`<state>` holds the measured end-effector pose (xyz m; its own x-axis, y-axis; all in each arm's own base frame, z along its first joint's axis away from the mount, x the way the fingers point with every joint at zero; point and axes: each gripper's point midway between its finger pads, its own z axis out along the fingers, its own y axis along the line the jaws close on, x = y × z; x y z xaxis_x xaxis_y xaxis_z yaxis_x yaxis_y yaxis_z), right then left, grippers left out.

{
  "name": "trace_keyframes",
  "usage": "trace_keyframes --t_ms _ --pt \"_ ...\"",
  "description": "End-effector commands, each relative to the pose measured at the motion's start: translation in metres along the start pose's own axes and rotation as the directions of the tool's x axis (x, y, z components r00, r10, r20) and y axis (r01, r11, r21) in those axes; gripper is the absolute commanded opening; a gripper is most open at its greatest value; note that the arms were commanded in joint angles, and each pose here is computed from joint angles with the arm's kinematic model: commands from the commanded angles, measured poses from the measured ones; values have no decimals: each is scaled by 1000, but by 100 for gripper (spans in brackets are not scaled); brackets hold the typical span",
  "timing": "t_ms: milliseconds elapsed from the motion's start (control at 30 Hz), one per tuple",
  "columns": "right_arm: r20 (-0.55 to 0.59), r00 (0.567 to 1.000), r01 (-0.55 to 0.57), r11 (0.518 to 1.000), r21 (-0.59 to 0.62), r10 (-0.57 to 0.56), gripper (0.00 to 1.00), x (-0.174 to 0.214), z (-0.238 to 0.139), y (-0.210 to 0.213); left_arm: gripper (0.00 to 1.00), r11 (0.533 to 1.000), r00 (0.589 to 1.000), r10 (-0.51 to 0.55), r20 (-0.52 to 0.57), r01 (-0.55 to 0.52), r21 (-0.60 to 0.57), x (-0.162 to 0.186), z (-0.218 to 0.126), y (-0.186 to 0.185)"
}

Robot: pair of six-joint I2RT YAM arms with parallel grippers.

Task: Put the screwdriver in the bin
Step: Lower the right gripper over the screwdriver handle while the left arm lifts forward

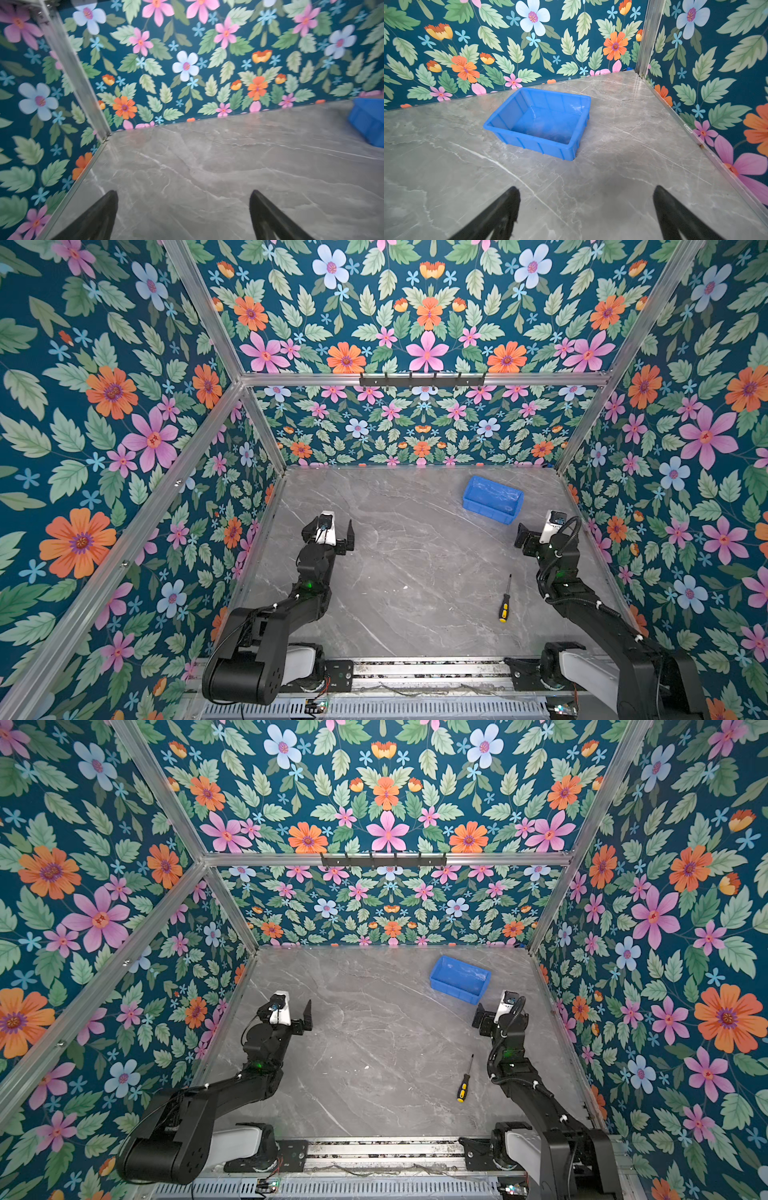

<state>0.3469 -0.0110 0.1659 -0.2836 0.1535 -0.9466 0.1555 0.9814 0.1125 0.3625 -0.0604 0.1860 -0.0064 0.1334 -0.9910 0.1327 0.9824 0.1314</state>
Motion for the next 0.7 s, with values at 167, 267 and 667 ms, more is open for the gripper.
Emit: trace_keyframes --t_ms 167,267,667 --pt "-285 939 -149 975 163 191 99 35 -36 0 100 881 994 109 24 -108 461 -14 -24 -105" --pt "-357 910 -158 973 166 209 99 48 -48 7 100 793 988 150 28 -137 593 -15 -39 -138" --pt "-634 711 -227 953 202 304 99 112 -85 38 100 542 974 195 118 -207 814 -16 -86 -203"
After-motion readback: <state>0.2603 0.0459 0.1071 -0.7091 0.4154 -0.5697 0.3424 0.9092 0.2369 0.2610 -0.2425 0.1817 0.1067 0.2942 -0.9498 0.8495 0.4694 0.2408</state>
